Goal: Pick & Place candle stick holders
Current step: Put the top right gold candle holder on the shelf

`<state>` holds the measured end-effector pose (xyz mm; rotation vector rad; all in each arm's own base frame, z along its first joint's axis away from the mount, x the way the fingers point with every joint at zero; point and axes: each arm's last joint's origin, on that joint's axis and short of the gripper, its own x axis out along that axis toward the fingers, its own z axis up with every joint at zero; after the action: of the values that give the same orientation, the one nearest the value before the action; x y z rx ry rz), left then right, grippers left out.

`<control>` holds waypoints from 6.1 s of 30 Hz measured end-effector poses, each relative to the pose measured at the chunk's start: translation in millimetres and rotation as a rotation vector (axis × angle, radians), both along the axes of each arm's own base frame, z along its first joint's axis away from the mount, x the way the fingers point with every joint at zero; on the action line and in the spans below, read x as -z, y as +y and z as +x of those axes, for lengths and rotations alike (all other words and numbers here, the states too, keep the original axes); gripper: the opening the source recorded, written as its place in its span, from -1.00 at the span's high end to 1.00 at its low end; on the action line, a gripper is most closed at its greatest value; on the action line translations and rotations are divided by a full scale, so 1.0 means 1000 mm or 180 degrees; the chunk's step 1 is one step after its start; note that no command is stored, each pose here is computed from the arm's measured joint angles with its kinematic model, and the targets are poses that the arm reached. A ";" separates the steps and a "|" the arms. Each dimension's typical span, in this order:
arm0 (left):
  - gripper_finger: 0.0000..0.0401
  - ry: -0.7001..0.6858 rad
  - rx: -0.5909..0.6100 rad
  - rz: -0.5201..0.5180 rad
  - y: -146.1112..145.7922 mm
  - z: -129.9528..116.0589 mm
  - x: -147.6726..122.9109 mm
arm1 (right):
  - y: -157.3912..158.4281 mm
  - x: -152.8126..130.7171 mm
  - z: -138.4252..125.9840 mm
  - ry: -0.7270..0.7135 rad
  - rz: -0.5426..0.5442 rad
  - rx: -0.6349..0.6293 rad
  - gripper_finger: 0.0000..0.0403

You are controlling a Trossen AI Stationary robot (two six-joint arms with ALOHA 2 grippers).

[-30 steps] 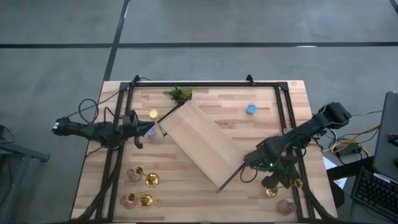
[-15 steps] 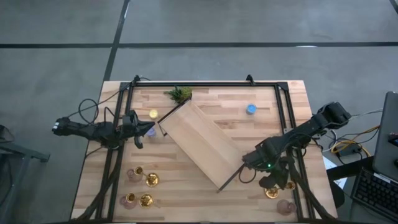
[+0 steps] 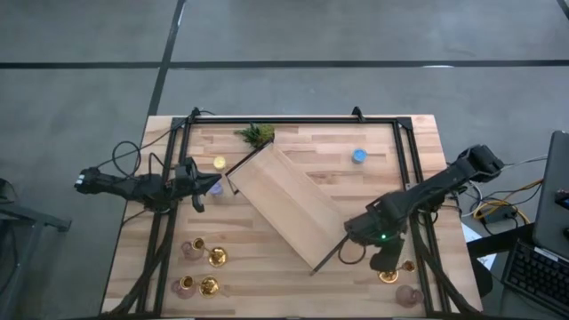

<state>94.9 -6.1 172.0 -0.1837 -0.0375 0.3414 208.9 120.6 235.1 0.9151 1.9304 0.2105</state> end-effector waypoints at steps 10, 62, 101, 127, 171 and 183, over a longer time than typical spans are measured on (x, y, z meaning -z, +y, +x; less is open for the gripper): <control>0.91 -0.0002 0.0000 -0.0001 0.000 0.000 0.000 | -0.002 -0.073 -0.032 -0.1104 -0.0515 -0.0257 0.20; 0.91 -0.0014 0.0000 -0.0004 0.000 0.000 0.000 | 0.084 -0.019 -0.152 -0.2906 -0.2182 -0.0554 0.21; 0.91 -0.0019 0.0000 -0.0005 0.000 0.000 -0.001 | 0.092 -0.018 -0.150 -0.3720 -0.2168 -0.0333 0.82; 0.91 -0.0020 0.0001 -0.0005 0.000 0.000 -0.001 | 0.056 -0.175 -0.120 -0.4875 -0.2804 -0.0252 0.83; 0.91 -0.0019 0.0001 -0.0005 0.000 0.000 -0.001 | -0.158 -0.171 0.097 -0.5052 -0.2934 -0.0481 0.83; 0.91 -0.0021 0.0001 -0.0006 0.000 0.000 -0.001 | -0.214 -0.130 0.134 -0.4669 -0.2915 -0.0004 0.83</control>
<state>94.9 -6.2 172.6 -0.1867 -0.0435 0.3405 343.4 -93.4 365.3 -0.0106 0.4844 -0.0414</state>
